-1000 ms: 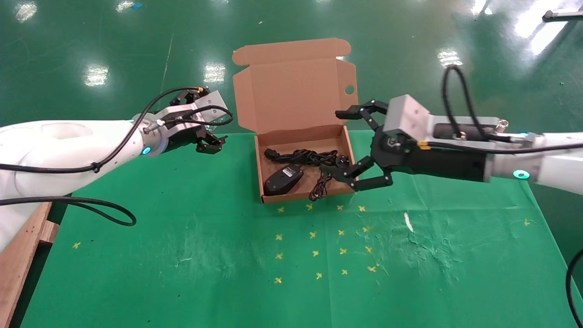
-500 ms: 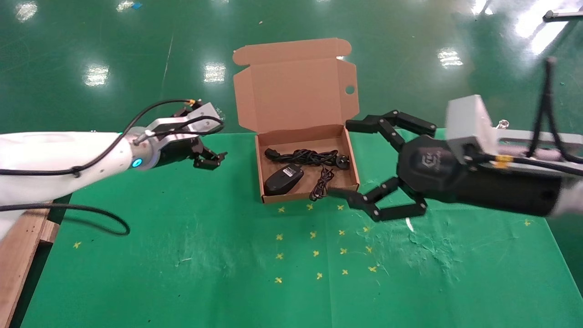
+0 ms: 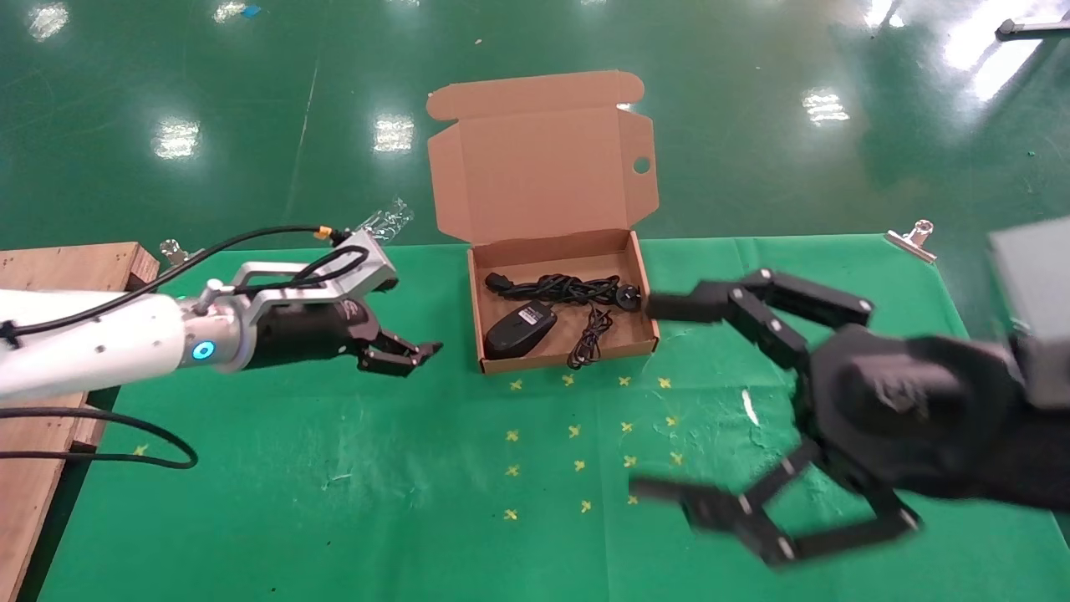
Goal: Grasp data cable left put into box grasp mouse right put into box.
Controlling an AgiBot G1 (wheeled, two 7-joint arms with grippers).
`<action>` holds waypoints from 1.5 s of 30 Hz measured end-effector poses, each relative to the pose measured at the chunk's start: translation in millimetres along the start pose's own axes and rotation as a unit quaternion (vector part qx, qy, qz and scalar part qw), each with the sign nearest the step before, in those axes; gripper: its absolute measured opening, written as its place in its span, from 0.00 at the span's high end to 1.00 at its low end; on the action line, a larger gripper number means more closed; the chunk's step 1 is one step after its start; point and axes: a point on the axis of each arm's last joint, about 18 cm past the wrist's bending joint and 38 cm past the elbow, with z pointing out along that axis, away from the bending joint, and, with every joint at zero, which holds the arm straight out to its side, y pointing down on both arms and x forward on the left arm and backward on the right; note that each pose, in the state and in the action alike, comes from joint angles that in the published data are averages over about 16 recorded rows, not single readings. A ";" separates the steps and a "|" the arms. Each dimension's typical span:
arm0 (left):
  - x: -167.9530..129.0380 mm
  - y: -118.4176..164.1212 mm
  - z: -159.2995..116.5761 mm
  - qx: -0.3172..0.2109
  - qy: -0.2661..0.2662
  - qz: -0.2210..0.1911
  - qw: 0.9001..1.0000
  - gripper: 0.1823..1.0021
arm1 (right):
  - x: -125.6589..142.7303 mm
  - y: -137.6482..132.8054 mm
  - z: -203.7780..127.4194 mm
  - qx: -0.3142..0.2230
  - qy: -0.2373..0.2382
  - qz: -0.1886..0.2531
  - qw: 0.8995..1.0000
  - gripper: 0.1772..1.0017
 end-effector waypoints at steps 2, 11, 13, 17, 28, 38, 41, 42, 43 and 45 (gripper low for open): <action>5.0 0.5 -6.3 0.012 0.017 -0.009 1.000 0.00 | -4.5 -2.3 -1.4 0.002 -0.005 0.004 1.000 0.00; 26.0 -3.8 -40.5 0.076 0.088 -0.038 0.992 0.00 | -10.2 -5.3 -3.1 0.005 -0.012 0.010 1.000 0.00; 30.3 -5.9 -49.4 0.093 0.103 -0.040 0.990 0.00 | -10.2 -5.3 -3.1 0.005 -0.012 0.010 1.000 0.00; 38.5 -11.0 -68.6 0.127 0.132 -0.042 0.982 0.00 | -10.2 -5.2 -3.1 0.005 -0.012 0.010 1.000 0.00; 59.4 -28.5 -131.2 0.232 0.200 -0.021 0.952 0.00 | -10.2 -5.2 -3.1 0.005 -0.013 0.010 1.000 0.00; 75.5 -42.4 -188.0 0.318 0.243 0.018 0.916 0.00 | -10.3 -5.3 -3.2 0.005 -0.013 0.010 1.000 0.00; 78.3 -44.5 -198.3 0.333 0.249 0.026 0.909 0.00 | -10.4 -5.3 -3.3 0.005 -0.013 0.010 1.000 0.00; 79.0 -45.0 -200.7 0.336 0.251 0.028 0.907 0.00 | -10.4 -5.3 -3.3 0.005 -0.013 0.010 1.000 0.00; 79.6 -45.4 -202.6 0.339 0.252 0.030 0.906 0.00 | -10.4 -5.3 -3.3 0.005 -0.013 0.010 1.000 0.00; 80.2 -45.9 -205.1 0.342 0.253 0.032 0.904 0.00 | -10.4 -5.3 -3.3 0.005 -0.013 0.010 1.000 0.00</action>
